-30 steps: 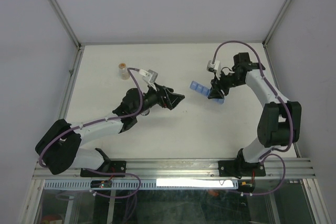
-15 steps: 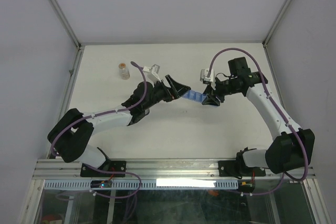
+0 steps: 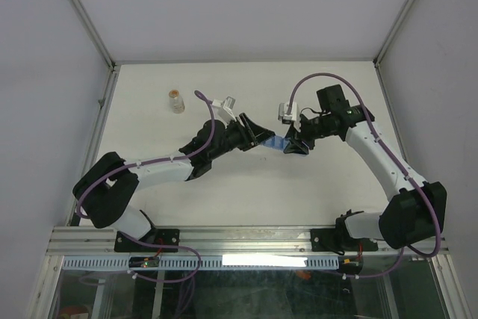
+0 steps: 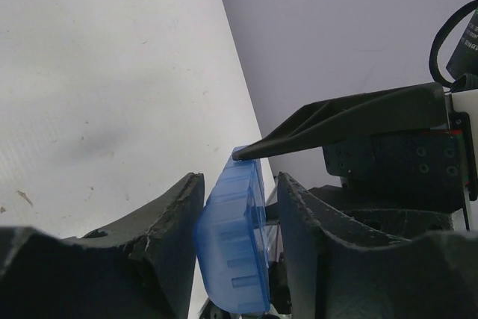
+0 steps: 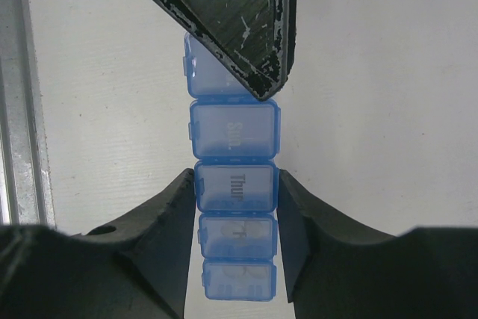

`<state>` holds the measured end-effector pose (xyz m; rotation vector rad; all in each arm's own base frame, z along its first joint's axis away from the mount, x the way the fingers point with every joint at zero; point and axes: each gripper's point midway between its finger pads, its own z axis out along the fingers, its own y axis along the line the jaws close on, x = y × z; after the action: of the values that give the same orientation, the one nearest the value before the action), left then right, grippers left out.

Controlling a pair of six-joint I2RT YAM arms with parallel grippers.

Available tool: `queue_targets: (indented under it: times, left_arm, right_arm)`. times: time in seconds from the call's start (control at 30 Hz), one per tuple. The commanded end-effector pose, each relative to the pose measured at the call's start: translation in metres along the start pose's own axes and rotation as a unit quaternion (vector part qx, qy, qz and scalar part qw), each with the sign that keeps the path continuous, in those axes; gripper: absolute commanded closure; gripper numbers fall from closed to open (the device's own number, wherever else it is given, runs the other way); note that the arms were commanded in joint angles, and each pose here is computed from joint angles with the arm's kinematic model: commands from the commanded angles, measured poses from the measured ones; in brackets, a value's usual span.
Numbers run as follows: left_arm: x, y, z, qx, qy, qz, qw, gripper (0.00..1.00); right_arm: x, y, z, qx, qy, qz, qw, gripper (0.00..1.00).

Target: Sort the pills into containers

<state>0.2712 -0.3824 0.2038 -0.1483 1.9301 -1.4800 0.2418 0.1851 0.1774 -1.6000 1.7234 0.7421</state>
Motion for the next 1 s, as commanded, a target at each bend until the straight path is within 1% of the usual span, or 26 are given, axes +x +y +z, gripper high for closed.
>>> queue_targets:
  times: [0.0, 0.13, 0.27, 0.33, 0.37, 0.43, 0.47, 0.53, 0.57, 0.63, 0.73, 0.87, 0.97]
  left_arm:
    - [-0.003, -0.028, 0.002, 0.040, 0.008, -0.013, 0.999, 0.60]
    - [0.002, -0.029, 0.002, 0.043, 0.021, -0.018, 0.999, 0.77]
    - [0.007, -0.034, 0.002, 0.052, 0.038, -0.024, 0.998, 1.00]
    - [0.007, -0.035, 0.001, 0.056, 0.038, -0.030, 0.997, 1.00]
    - [0.006, -0.036, -0.001, 0.057, 0.035, -0.035, 0.997, 1.00]
    - [0.003, -0.036, -0.004, 0.058, 0.026, -0.045, 0.997, 1.00]
    - [0.001, -0.036, -0.006, 0.058, 0.022, -0.051, 0.997, 1.00]
    - [-0.004, -0.035, -0.010, 0.055, 0.013, -0.079, 0.995, 1.00]
    - [-0.008, -0.032, -0.013, 0.052, 0.009, -0.099, 0.994, 1.00]
    - [-0.015, -0.028, -0.020, 0.057, 0.003, -0.139, 0.989, 1.00]
    - [-0.021, -0.026, -0.027, 0.080, 0.011, -0.184, 0.980, 1.00]
    - [-0.019, -0.021, -0.027, 0.085, 0.023, -0.192, 0.977, 1.00]
    - [-0.020, -0.023, -0.026, 0.088, 0.021, -0.189, 0.978, 1.00]
  right_arm:
    - [-0.013, -0.008, -0.004, 0.030, -0.014, -0.020, 0.999, 0.72]
    - [-0.014, -0.009, -0.004, 0.034, -0.014, -0.017, 0.999, 0.72]
    - [-0.014, -0.009, -0.004, 0.037, -0.017, -0.014, 0.999, 0.72]
    - [-0.015, -0.008, -0.004, 0.038, -0.020, -0.010, 0.999, 0.70]
    - [-0.016, -0.008, -0.005, 0.039, -0.020, -0.006, 0.999, 0.60]
    - [-0.018, -0.006, -0.007, 0.037, -0.022, 0.007, 0.999, 0.34]
    - [-0.022, -0.005, -0.010, 0.034, -0.027, 0.016, 0.999, 0.24]
    - [-0.033, -0.004, -0.021, 0.027, -0.056, 0.035, 0.997, 0.15]
    - [-0.038, -0.007, -0.031, 0.031, -0.072, 0.047, 0.996, 0.12]
    - [-0.049, -0.010, -0.048, 0.036, -0.099, 0.053, 0.993, 0.11]
    - [-0.058, -0.010, -0.061, 0.047, -0.112, 0.048, 0.991, 0.12]
    - [-0.060, -0.007, -0.063, 0.050, -0.115, 0.038, 0.991, 0.11]
    - [-0.054, -0.004, -0.053, 0.055, -0.098, 0.010, 0.994, 0.11]
